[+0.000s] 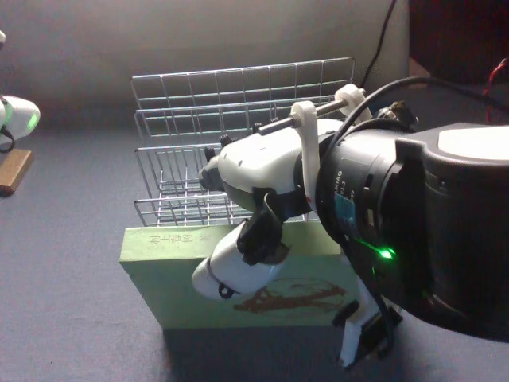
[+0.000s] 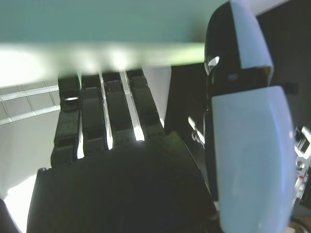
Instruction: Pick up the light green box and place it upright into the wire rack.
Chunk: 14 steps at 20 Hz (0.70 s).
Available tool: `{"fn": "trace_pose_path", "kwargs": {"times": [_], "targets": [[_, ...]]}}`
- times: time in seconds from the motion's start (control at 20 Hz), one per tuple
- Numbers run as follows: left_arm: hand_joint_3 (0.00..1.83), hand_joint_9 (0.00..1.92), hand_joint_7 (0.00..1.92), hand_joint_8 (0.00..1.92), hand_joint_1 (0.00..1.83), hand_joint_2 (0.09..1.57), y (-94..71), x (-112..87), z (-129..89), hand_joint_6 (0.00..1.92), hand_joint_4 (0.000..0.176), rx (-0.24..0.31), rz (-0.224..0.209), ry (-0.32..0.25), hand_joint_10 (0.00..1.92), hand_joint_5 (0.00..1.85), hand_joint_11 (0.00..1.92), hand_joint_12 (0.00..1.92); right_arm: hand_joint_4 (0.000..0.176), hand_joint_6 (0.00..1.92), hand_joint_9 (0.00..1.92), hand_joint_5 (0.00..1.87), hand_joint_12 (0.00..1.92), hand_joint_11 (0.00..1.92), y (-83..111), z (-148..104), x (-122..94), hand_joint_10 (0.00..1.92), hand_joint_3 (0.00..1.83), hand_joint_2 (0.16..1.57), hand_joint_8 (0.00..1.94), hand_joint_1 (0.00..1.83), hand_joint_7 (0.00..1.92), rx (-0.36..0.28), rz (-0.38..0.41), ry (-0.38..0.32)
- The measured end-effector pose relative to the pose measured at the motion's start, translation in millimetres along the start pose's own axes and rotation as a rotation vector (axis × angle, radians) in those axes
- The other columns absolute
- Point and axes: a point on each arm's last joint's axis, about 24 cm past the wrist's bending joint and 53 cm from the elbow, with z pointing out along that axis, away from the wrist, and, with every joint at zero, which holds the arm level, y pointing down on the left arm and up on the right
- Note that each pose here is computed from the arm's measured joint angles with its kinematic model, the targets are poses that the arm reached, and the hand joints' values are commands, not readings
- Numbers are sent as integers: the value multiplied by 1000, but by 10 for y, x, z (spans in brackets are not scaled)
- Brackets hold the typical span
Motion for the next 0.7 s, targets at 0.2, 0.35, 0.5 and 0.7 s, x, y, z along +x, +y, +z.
{"fn": "trace_pose_path", "kwargs": {"times": [0.2,0.35,0.5,0.7], "targets": [[3,280,338,0,112,1269,14,15,0,0,5,-6,-5,6,1,373,0,684,0,17,251,285,719,0,-3,0,8,15,1,1003,13,686,325,1,-9,3],[3,280,336,0,110,1272,-11,23,-13,2,5,-1,-10,10,1,377,0,683,0,20,383,389,1082,0,-1,0,11,29,4,1028,15,869,462,0,-25,4],[2,276,329,0,111,1272,-9,24,-13,1,5,-1,-10,10,0,378,0,660,0,27,572,595,1260,136,-3,-1,11,37,7,1123,10,992,632,0,-29,5],[0,276,329,0,117,1265,-8,27,-13,0,5,-2,-11,11,0,372,0,652,0,1028,925,703,1332,538,-8,-3,12,381,21,1180,927,1192,952,1,-33,7]]}}
